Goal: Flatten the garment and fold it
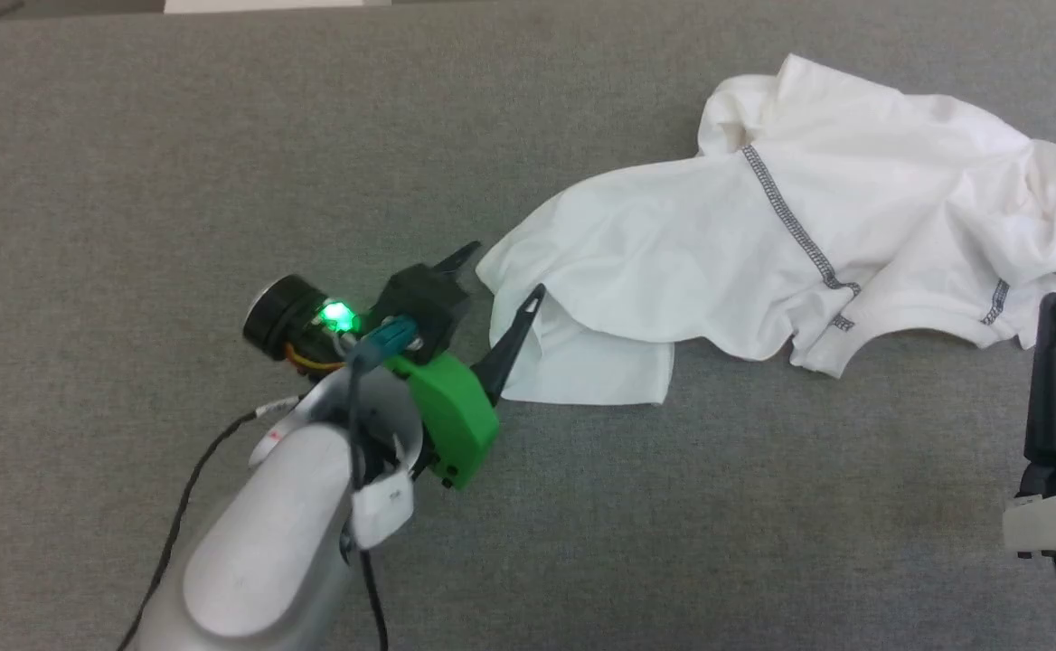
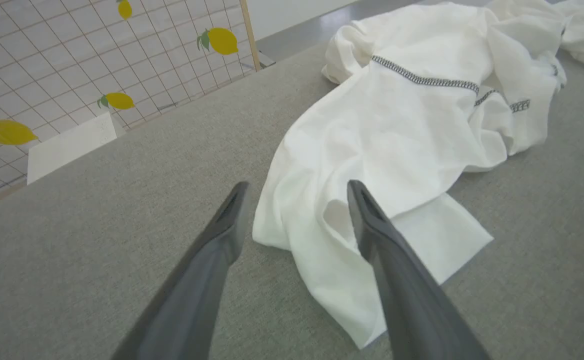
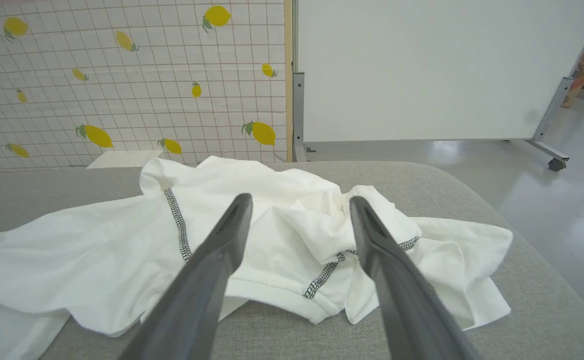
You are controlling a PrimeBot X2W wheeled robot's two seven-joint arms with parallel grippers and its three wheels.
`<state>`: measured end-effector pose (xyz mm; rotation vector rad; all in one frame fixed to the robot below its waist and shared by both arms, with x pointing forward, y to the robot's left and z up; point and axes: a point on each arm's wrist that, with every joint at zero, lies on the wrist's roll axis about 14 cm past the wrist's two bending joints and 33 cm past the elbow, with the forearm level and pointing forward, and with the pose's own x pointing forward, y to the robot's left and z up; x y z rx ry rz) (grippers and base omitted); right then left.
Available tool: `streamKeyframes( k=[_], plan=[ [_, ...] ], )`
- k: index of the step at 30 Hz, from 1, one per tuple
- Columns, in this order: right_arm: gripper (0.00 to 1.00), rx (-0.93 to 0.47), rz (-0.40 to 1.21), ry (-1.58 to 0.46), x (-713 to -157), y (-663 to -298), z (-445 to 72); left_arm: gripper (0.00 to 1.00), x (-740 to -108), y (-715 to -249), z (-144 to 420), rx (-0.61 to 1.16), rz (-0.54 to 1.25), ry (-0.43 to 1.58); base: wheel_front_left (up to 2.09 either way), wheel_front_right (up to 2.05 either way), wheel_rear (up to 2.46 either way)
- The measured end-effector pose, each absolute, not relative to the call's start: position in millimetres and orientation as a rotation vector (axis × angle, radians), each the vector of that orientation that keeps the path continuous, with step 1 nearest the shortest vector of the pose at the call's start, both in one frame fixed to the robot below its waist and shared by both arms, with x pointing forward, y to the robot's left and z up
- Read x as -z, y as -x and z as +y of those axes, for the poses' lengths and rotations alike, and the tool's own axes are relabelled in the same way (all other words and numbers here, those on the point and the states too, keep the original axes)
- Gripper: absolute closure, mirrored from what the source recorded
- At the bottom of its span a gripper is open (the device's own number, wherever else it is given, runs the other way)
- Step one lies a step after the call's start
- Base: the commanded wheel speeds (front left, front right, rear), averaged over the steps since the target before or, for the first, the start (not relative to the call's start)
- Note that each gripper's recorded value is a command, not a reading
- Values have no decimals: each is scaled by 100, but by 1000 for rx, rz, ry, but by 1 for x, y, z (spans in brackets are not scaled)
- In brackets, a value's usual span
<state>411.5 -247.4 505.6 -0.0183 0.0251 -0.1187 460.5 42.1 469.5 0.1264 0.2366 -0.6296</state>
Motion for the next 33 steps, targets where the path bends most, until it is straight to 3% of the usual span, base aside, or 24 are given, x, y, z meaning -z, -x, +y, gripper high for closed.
streamKeyframes(
  k=[10, 14, 15, 16, 22, 28, 33],
  plan=[
    [0, 117, 117, 2, -473, -415, -246, 0, -386, -455, 42, 761, 612, -340, 0, 0, 0],
    [0, 123, 146, -6, -462, -414, -248, 0, -377, -456, 38, 811, 676, -400, 0, 0, 0],
    [0, 125, 150, -8, -460, -413, -248, 91, -377, -457, 37, 820, 679, -407, 0, 0, 0],
    [0, 126, 152, -12, -459, -414, -248, 100, -378, -458, 36, 833, 677, -419, 0, 0, 0],
    [0, 127, 147, -23, -459, -413, -248, 100, -393, -459, 31, 838, 632, -338, 0, 0, 0],
    [0, 118, 105, -29, -475, -413, -246, 100, -460, -476, 58, 663, 425, -133, 0, 0, 0],
    [0, 90, 95, -40, -482, -415, -236, 100, -497, -467, 124, 441, 334, -71, 0, 0, 0]
  ],
)
